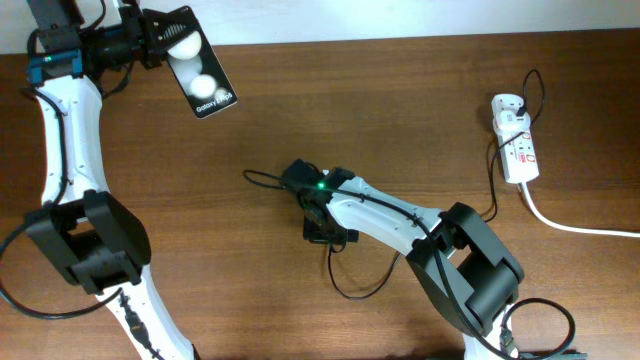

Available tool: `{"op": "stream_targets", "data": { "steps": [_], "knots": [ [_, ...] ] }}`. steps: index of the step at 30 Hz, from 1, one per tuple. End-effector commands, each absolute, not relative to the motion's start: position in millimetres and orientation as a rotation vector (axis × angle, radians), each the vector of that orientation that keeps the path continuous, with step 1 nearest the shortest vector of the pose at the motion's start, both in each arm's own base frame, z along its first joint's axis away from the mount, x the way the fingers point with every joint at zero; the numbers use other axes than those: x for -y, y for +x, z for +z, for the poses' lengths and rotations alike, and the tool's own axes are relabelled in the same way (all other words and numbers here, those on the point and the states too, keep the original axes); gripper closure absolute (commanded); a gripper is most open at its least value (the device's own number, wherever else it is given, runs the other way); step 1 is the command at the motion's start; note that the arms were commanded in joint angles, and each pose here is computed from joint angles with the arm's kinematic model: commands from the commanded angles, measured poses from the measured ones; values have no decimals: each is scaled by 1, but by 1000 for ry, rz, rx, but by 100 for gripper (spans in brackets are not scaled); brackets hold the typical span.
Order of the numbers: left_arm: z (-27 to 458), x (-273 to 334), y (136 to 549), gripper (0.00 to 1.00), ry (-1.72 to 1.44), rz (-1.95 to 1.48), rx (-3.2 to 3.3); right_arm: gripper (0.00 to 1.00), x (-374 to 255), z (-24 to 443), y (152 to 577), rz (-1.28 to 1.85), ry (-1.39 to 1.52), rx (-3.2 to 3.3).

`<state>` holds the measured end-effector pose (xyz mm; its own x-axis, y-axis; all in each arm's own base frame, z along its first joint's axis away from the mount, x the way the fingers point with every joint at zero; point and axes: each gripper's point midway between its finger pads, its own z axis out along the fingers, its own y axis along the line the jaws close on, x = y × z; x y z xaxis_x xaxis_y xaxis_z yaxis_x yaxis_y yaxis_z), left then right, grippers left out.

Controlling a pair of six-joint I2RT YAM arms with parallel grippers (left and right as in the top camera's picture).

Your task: Plug charger to phone and switch on socket

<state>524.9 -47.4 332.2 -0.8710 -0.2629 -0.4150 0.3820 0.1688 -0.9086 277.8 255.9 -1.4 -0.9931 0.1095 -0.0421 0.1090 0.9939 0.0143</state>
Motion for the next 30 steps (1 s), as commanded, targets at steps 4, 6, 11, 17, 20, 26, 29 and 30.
{"op": "stream_targets", "data": {
  "steps": [4,6,11,17,20,26,29,30],
  "knots": [
    [351,43,517,100,159,-1723,-1934,96,-259,-7,273,3,160,-3117],
    [351,41,517,100,153,-1719,-1933,96,-259,-5,270,68,120,-3174],
    [351,41,517,100,154,-1719,-1933,96,-250,41,302,746,142,-3219],
    [350,51,515,100,153,-1747,-1949,96,-254,171,345,2032,-443,-2335],
    [349,77,512,100,199,-1781,-1963,96,-269,192,338,2105,-659,-2118],
    [344,127,510,100,260,-1786,-2005,96,-314,207,312,2104,-981,-1910],
    [342,132,512,100,254,-1770,-2016,96,-315,216,318,2075,-1013,-1865],
    [340,132,514,100,241,-1753,-2023,96,-317,222,324,2044,-1015,-1869]
  ]
}}
